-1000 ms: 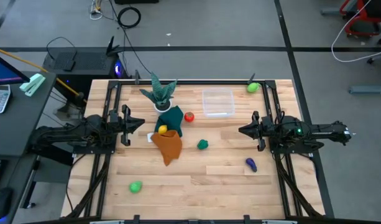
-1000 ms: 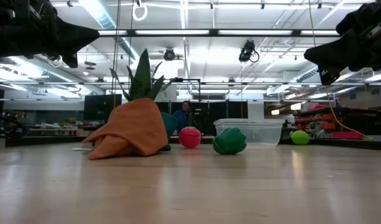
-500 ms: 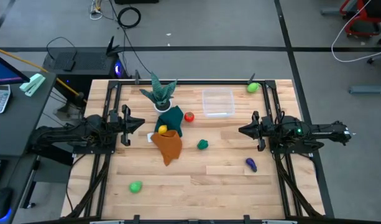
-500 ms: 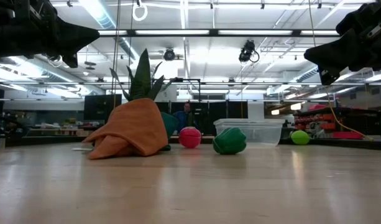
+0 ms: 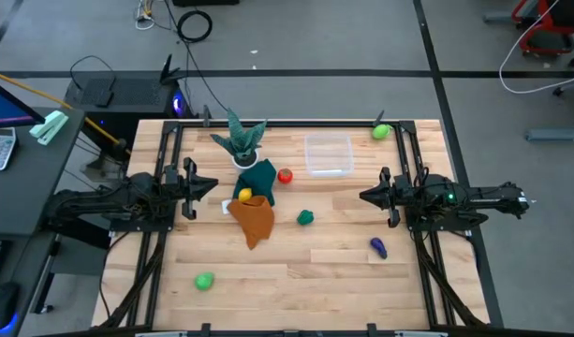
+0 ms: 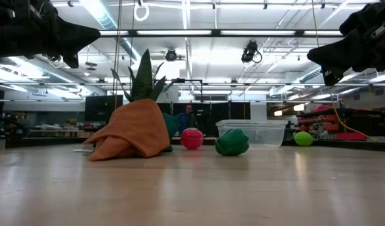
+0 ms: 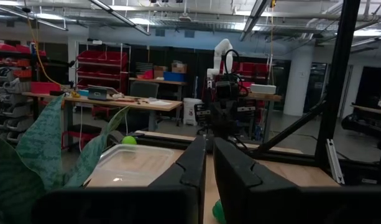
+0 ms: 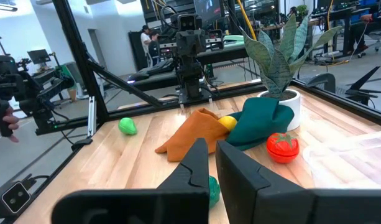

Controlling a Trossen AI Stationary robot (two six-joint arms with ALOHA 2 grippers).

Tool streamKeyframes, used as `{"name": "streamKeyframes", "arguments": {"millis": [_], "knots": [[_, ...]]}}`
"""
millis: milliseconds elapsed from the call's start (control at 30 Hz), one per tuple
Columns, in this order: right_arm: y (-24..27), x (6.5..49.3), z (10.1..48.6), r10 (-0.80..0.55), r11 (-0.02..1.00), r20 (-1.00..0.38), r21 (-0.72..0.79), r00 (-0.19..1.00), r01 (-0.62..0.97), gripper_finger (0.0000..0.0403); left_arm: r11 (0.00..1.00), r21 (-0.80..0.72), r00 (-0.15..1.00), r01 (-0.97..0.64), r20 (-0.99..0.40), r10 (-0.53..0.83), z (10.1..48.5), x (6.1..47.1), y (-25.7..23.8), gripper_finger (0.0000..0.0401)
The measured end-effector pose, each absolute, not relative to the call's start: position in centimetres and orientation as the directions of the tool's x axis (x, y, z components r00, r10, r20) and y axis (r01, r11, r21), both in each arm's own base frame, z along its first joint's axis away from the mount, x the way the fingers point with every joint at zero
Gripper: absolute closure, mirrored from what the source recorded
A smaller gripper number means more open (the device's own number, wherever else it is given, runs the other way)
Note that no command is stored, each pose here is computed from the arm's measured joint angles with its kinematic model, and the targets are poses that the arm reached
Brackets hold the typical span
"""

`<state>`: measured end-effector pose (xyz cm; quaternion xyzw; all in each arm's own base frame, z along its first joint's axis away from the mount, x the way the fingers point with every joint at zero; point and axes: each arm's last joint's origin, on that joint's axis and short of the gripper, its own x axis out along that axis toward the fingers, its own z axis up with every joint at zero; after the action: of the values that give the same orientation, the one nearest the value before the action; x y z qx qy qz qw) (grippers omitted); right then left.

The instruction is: Pick and placing Produce into tupperware

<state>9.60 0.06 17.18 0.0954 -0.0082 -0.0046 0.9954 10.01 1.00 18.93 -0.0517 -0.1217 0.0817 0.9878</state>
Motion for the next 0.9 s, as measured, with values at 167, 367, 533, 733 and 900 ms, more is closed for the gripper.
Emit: {"name": "streamKeyframes", "arguments": {"millis": [167, 367, 533, 733, 900], "knots": [[0.1, 9.6, 17.2, -0.011, 0.982, 0.016, 0.19, 1.0, 0.008, 0.0402, 0.98, -0.134, 0.957, -0.146, 0.233, 0.174, 18.9, 10.0, 1.0, 0.0366], [0.0, 9.6, 17.4, -0.023, 0.962, 0.04, 0.272, 0.999, 0.011, 0.0402, 0.98, -0.139, 0.945, -0.139, 0.278, 0.173, 19.4, 9.9, 1.0, 0.0376], [0.0, 9.6, 17.9, -0.038, 0.916, 0.089, 0.402, 0.995, -0.001, 0.0402, 0.955, -0.258, 0.894, -0.146, 0.379, 0.239, 20.4, 9.5, 1.2, 0.0384], [-0.4, 9.5, 18.5, -0.185, 0.742, 0.148, 0.67, 0.971, 0.039, 0.0402, 0.876, -0.433, 0.813, -0.212, 0.418, 0.404, 20.9, 9.1, 1.6, 0.0389], [-0.9, 9.3, 18.6, -0.33, 0.541, 0.161, 0.839, 0.93, 0.047, 0.0402, 0.867, -0.439, 0.805, -0.236, 0.411, 0.428, 20.9, 9.1, 1.7, 0.0381]]}}
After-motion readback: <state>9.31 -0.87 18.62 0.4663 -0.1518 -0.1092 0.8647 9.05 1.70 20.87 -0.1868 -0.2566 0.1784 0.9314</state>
